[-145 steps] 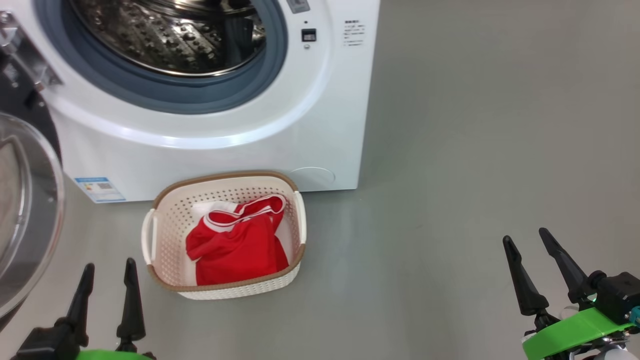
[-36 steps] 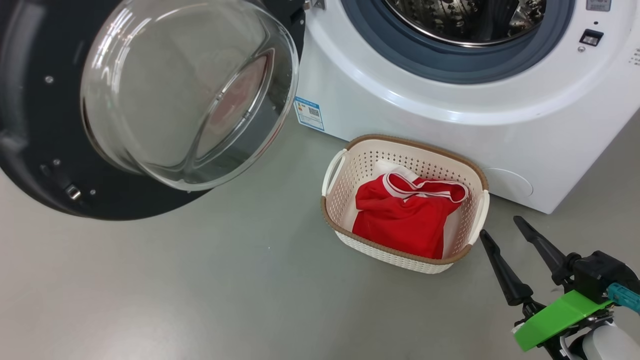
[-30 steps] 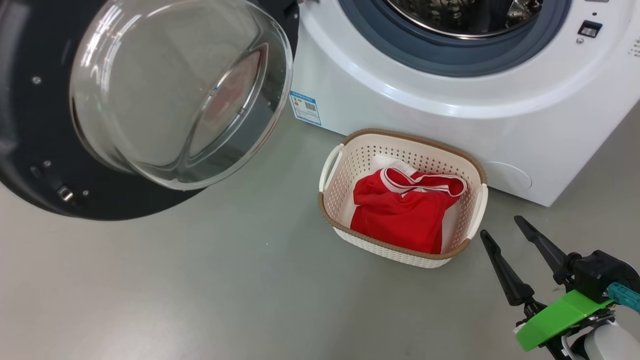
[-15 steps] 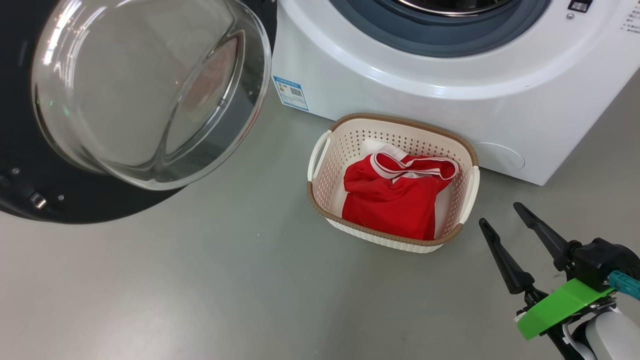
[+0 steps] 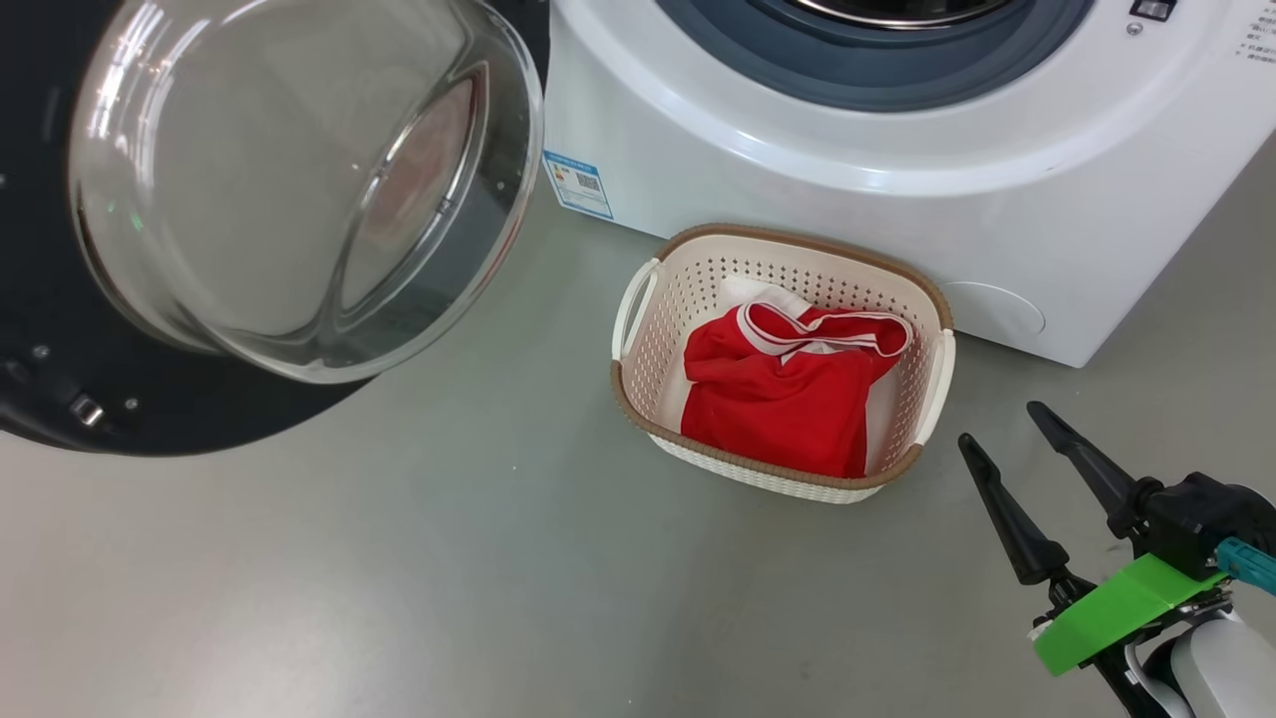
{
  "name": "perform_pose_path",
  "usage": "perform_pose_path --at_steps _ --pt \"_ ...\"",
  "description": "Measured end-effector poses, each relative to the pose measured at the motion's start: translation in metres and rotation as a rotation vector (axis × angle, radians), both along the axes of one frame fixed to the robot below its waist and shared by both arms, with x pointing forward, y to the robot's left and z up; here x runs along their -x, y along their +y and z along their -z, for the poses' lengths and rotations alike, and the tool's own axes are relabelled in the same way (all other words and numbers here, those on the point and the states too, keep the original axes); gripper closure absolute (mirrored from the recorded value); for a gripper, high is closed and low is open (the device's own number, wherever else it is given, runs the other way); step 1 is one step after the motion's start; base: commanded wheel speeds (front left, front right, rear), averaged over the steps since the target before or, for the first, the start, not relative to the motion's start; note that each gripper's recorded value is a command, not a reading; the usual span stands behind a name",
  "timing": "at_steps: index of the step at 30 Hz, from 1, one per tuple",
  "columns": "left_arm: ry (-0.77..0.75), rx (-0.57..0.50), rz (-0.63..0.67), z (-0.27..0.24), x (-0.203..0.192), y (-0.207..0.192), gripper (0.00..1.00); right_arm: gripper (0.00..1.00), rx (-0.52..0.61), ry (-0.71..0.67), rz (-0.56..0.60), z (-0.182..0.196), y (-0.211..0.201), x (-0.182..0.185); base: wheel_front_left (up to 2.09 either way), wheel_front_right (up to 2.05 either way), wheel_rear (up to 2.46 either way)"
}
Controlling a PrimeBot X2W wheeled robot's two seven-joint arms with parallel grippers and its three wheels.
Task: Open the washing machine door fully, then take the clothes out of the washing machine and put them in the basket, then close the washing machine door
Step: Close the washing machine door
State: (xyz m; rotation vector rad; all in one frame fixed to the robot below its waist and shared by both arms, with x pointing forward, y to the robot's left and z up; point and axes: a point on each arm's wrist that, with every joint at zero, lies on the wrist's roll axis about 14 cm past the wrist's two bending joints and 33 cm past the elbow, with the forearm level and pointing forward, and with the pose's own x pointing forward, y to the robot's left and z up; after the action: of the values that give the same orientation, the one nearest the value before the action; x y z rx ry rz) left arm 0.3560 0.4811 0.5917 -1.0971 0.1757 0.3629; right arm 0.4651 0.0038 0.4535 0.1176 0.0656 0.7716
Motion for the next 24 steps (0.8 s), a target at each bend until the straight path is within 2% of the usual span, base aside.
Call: perform_pose_path --at_steps 24 --pt "-0.016 0.003 0.227 0.006 0.007 -0.050 1.00 0.00 -0.003 -0.021 -0.002 -0.009 0.002 0.002 0.00 0.00 0.00"
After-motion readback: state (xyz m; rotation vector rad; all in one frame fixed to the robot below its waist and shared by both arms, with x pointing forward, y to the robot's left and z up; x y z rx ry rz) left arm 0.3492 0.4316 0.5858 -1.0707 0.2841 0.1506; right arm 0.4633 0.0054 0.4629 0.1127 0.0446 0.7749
